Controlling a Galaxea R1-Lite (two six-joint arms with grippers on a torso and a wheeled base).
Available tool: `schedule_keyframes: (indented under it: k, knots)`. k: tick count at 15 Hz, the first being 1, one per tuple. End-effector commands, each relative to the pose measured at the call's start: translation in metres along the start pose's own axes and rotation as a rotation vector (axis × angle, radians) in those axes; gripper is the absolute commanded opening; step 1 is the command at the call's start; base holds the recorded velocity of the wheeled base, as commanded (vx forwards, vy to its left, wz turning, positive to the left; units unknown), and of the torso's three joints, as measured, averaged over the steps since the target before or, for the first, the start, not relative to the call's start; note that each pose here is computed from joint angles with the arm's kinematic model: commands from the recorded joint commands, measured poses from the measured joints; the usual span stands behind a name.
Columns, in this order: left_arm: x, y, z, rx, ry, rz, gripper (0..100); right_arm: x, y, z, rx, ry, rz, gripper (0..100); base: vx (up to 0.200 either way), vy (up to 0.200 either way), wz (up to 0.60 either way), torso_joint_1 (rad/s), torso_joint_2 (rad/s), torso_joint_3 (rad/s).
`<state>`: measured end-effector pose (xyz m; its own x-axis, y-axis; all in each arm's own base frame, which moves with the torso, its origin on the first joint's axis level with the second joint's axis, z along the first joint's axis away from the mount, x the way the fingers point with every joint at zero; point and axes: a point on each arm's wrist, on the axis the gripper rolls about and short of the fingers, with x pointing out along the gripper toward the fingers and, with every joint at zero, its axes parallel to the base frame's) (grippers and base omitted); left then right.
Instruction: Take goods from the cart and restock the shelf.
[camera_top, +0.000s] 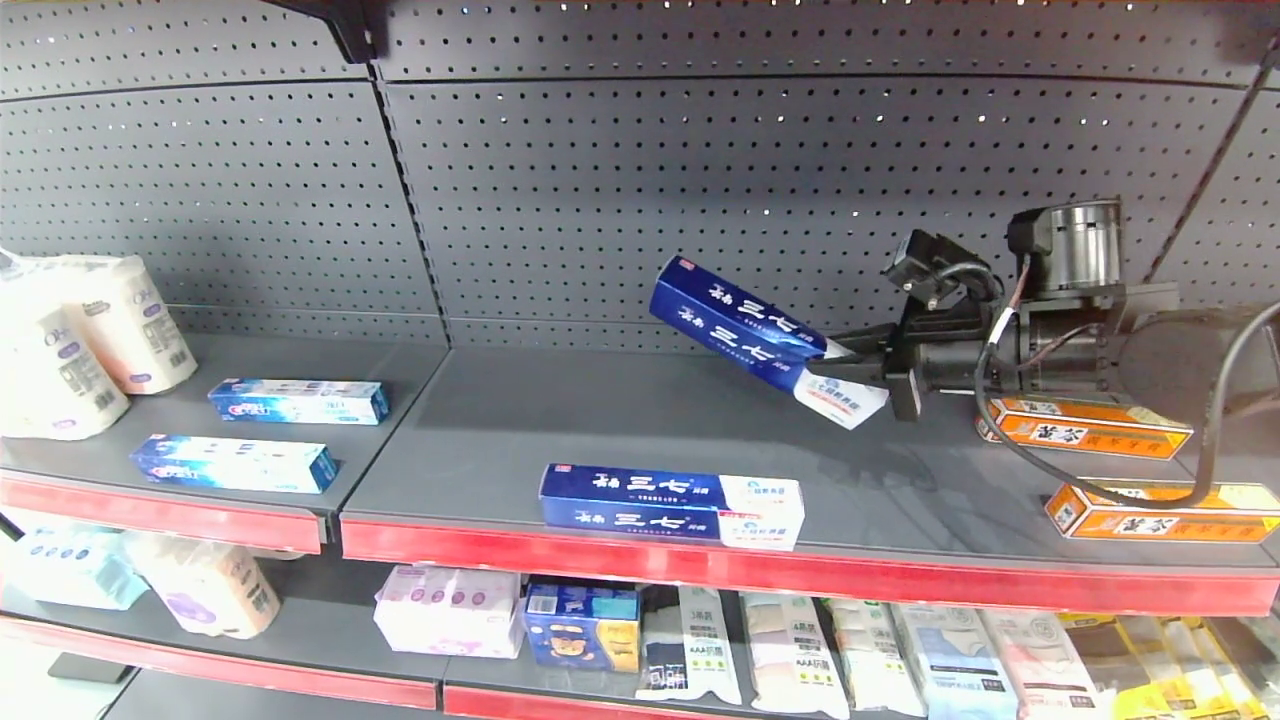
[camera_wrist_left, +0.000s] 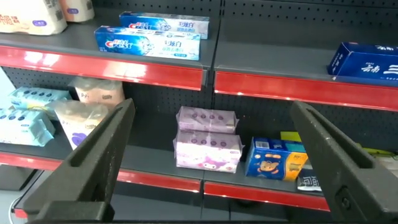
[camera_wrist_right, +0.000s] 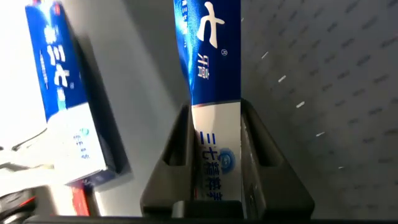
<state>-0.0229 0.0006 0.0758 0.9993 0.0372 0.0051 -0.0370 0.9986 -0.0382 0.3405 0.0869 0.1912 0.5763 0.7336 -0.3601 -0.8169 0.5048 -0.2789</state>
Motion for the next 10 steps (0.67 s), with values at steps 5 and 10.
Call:
schedule_keyframes:
  k: [5, 10]
  knots:
    - [0.0, 0.0, 0.0, 0.0, 0.0, 0.001, 100, 0.018, -0.009, -0.016, 0.051, 0.053, 0.054, 0, 0.0, 0.0, 0.0, 0.0, 0.0, 0.0]
    - [0.0, 0.0, 0.0, 0.0, 0.0, 0.001, 100, 0.031, -0.017, -0.02, 0.039, 0.052, 0.099, 0, 0.0, 0.0, 0.0, 0.0, 0.0, 0.0]
